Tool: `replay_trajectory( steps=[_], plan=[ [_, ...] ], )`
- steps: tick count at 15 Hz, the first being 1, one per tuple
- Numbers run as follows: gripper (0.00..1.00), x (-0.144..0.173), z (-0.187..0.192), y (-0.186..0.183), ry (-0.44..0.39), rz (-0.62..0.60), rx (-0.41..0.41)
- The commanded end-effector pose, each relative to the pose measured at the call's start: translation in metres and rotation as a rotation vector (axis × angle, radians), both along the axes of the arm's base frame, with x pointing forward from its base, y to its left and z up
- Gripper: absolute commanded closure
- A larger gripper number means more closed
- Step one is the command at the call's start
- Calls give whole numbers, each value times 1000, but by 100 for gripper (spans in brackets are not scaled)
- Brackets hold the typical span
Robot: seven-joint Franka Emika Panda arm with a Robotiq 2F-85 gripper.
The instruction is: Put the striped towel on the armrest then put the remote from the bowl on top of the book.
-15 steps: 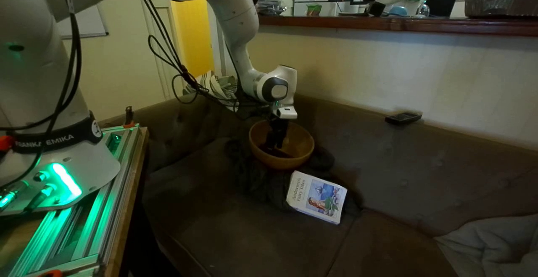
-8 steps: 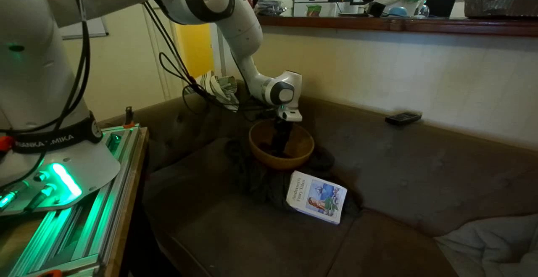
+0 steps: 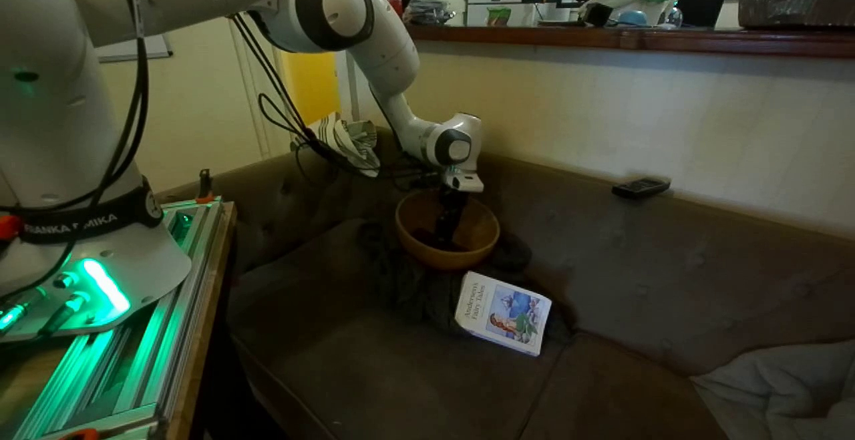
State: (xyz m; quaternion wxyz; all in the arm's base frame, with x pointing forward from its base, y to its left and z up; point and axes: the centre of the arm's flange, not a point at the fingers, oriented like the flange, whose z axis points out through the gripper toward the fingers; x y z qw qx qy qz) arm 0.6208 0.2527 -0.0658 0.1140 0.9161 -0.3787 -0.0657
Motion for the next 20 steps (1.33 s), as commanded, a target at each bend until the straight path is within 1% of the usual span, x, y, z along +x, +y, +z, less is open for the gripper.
replay_trajectory(
  steps=[1,3,4,7,9,10,12,13,16,17,18,19,20],
  plan=[
    [75,-2,27,2,-19,-2,-27],
    [75,-16,69,-9,-73,23,-37],
    [75,-22,87,-16,-100,31,-54],
    [75,-24,126,-30,-158,28,-47],
    [75,-29,147,-43,-178,18,-57],
    [75,-32,157,-51,-186,7,-83],
    [75,-35,168,-81,-219,-40,-122],
    [75,-35,173,-98,-226,-41,-127],
    [75,-38,178,-160,-232,110,-44],
    [75,-44,178,-180,-242,150,-10],
    [75,-50,179,-201,-258,196,6],
    [75,-57,174,-224,-275,241,23],
    [75,-61,167,-244,-290,285,57]
  ],
)
